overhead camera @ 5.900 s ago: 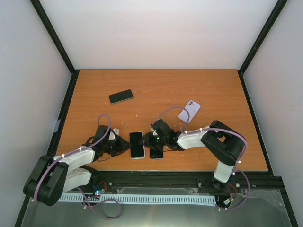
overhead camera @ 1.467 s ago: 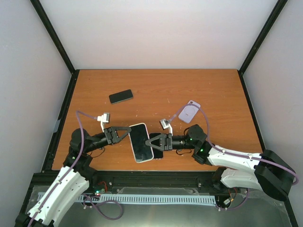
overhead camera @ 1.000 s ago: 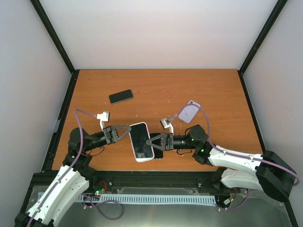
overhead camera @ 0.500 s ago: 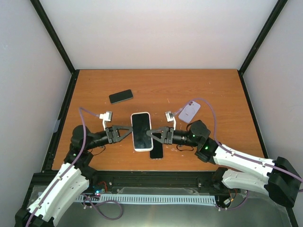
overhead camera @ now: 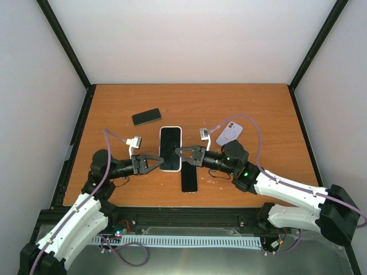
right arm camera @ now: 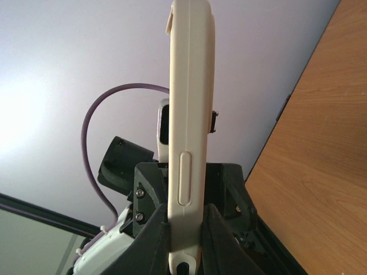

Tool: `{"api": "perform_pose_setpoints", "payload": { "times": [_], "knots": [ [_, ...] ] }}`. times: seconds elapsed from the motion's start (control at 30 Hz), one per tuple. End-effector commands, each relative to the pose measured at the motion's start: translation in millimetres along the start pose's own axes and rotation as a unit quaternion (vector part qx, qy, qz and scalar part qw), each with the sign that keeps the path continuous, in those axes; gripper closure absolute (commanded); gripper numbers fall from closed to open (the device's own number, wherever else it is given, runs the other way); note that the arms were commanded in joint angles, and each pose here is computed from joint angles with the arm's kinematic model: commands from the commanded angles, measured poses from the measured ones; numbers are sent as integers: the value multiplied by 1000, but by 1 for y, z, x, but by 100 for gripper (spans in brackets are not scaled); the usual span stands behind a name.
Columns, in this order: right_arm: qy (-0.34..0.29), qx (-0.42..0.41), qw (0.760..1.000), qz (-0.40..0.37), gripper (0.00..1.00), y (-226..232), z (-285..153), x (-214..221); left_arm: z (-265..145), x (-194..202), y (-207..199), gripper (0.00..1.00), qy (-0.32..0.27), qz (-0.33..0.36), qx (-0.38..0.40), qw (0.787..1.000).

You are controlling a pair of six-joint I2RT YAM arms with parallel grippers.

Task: Put the phone into the phone case

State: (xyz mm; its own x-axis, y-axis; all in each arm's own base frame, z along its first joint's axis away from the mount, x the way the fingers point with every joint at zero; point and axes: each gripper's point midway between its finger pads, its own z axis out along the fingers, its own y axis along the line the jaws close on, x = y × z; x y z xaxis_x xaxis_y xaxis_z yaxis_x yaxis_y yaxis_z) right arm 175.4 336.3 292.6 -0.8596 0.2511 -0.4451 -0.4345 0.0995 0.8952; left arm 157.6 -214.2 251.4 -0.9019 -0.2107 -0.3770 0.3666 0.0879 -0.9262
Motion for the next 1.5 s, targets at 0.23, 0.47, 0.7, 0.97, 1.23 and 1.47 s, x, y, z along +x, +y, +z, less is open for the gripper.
{"api": "perform_pose_setpoints", "payload": {
  "times": [0.23, 0.47, 0.7, 0.97, 1.23, 1.47],
  "knots": [
    [-42, -28, 999, -18, 95, 23, 3, -22, 0, -13, -2, 100, -11, 41, -46, 998],
    [-37, -13, 999, -5, 94, 13, 3, -18, 1, -16, -2, 100, -14, 29, -51, 998],
    [-24, -4, 1000, 10, 76, 2, -1, -8, 0, -15, -7, 100, -16, 45, -35, 998],
    [-27, 26, 999, -6, 95, -9, -6, -8, 3, -15, 3, 99, -8, 28, -48, 998],
    [-29, 71, 997, -13, 97, -34, -20, -15, -3, -27, 24, 26, -42, 21, -125, 991],
    [-14, 224, 974, -23, 97, -106, -51, -31, -19, -36, 59, 1, -65, 9, -243, 968]
  ]
}}
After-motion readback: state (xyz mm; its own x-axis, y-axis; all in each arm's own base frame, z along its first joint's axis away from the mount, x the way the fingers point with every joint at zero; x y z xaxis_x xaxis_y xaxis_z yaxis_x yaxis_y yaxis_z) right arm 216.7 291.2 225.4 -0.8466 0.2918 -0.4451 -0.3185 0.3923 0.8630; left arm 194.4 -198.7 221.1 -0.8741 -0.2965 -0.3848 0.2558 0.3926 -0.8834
